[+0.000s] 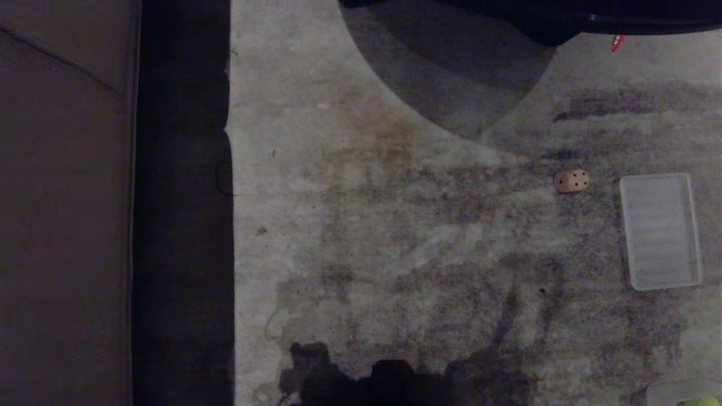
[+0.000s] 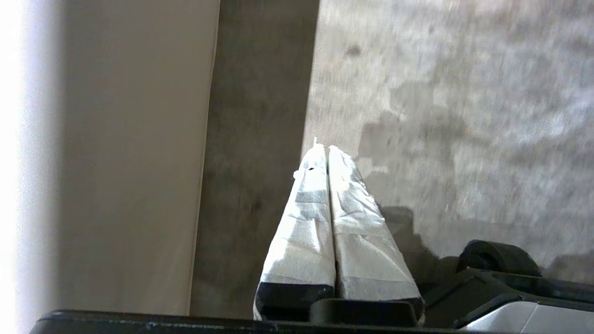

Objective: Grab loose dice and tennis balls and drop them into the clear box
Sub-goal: Pick up toys out of the box

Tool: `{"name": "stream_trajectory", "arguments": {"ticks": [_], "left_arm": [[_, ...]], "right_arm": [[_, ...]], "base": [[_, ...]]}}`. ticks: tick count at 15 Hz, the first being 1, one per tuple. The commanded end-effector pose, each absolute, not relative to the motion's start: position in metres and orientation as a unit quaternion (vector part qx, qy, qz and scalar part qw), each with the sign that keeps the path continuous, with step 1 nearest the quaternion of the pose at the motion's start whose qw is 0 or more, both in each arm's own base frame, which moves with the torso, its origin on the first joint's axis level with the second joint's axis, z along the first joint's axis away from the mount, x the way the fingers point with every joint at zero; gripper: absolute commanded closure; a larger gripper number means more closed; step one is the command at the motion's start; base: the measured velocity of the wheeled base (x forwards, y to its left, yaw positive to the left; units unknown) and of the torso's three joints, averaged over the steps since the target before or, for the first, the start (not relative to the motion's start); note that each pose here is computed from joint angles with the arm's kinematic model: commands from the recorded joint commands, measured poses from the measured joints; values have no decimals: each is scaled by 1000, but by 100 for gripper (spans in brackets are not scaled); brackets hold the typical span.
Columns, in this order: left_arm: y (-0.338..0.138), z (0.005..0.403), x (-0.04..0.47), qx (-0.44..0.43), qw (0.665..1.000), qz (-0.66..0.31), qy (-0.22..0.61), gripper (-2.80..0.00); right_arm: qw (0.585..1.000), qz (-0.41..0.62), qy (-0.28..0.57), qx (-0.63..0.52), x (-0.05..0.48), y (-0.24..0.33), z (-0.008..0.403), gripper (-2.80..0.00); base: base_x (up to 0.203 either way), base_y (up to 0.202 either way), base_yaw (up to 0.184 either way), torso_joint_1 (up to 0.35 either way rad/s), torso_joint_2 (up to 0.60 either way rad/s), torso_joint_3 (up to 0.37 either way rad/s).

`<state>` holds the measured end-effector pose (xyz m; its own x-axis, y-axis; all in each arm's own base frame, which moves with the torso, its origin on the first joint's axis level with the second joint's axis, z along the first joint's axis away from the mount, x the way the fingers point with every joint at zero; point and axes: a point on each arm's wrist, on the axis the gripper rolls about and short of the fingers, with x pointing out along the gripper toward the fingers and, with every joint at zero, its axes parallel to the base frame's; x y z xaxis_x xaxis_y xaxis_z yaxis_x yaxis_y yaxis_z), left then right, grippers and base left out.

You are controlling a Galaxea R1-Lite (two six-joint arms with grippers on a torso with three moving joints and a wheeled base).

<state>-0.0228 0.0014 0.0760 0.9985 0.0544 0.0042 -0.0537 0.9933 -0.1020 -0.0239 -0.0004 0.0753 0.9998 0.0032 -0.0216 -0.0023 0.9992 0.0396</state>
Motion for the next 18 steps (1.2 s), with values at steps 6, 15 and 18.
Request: {"name": "stream_trajectory", "arguments": {"ticks": [6, 15, 18], "left_arm": [[1, 75, -23, -51, 998, 28, -2, 0], [1, 75, -23, -51, 998, 28, -1, 0], [1, 75, -23, -51, 998, 28, -1, 0]], "right_arm": [[1000, 1, 12, 20, -24, 0, 75, 0], [1000, 1, 12, 21, -24, 0, 75, 0], [1000, 1, 12, 21, -24, 0, 75, 0]], "base": [[183, 0, -1, 3, 1, 3], [90, 0, 0, 1, 2, 2], [0, 3, -19, 1, -2, 1]]}}
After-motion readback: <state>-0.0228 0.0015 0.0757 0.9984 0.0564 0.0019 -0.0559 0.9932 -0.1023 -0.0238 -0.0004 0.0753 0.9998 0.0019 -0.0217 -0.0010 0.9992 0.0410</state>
